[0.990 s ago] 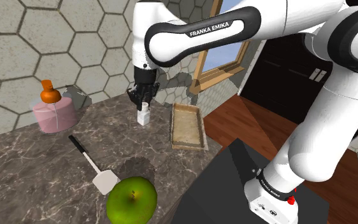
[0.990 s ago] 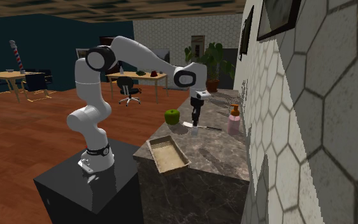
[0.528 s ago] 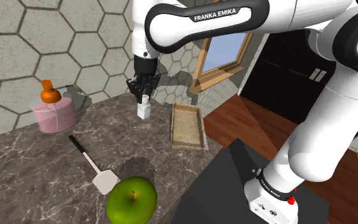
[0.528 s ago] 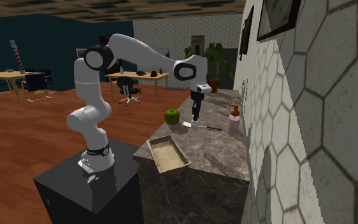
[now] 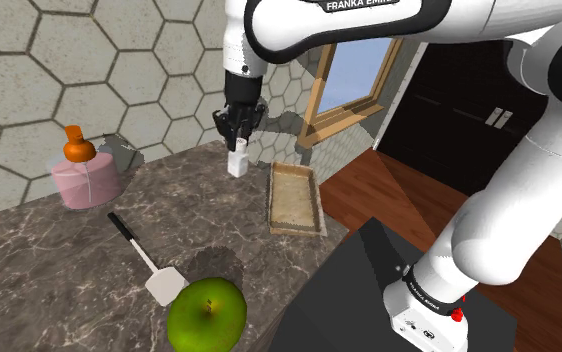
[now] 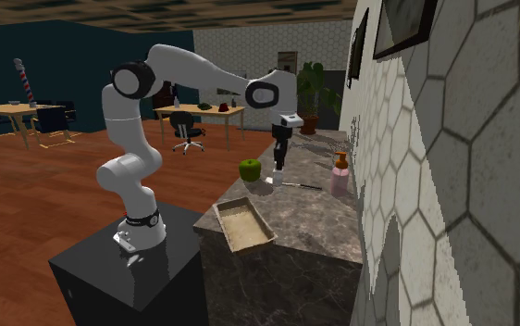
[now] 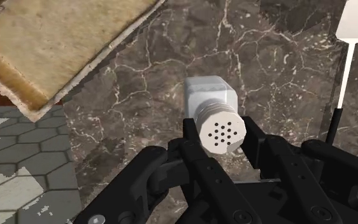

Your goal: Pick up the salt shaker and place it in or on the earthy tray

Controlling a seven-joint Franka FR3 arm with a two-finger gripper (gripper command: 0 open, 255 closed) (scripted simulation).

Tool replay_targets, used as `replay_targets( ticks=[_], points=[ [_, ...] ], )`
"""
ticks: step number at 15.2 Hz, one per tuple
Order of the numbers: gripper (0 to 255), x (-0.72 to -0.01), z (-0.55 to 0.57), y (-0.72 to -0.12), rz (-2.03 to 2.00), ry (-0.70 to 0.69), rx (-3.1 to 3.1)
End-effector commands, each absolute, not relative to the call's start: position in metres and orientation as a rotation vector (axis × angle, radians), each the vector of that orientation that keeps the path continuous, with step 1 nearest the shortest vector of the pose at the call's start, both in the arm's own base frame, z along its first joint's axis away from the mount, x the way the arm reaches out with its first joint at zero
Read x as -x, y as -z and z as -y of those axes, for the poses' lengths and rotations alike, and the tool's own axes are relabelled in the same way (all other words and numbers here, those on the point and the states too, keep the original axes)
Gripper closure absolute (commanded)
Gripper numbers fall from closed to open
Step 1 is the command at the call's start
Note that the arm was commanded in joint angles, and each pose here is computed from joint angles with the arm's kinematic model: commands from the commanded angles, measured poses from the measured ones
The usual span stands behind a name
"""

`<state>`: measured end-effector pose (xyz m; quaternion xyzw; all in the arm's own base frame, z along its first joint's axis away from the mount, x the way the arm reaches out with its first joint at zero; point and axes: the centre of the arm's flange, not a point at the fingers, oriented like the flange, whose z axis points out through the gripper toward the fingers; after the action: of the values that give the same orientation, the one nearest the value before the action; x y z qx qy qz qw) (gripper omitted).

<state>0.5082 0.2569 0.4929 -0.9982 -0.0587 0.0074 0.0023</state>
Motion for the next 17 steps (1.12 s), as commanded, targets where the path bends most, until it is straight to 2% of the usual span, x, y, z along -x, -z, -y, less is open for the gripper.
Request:
replay_targets(
  ticks=[1,13,17],
  points=[
    [255,-0.498,-0.236,-0.5,0.185,-0.023,3.131],
    [255,-0.424,-0.089,-0.532,0.185,-0.023,3.131],
    [255,-0.424,-0.089,-0.511,0.185,-0.023,3.131]
  ],
)
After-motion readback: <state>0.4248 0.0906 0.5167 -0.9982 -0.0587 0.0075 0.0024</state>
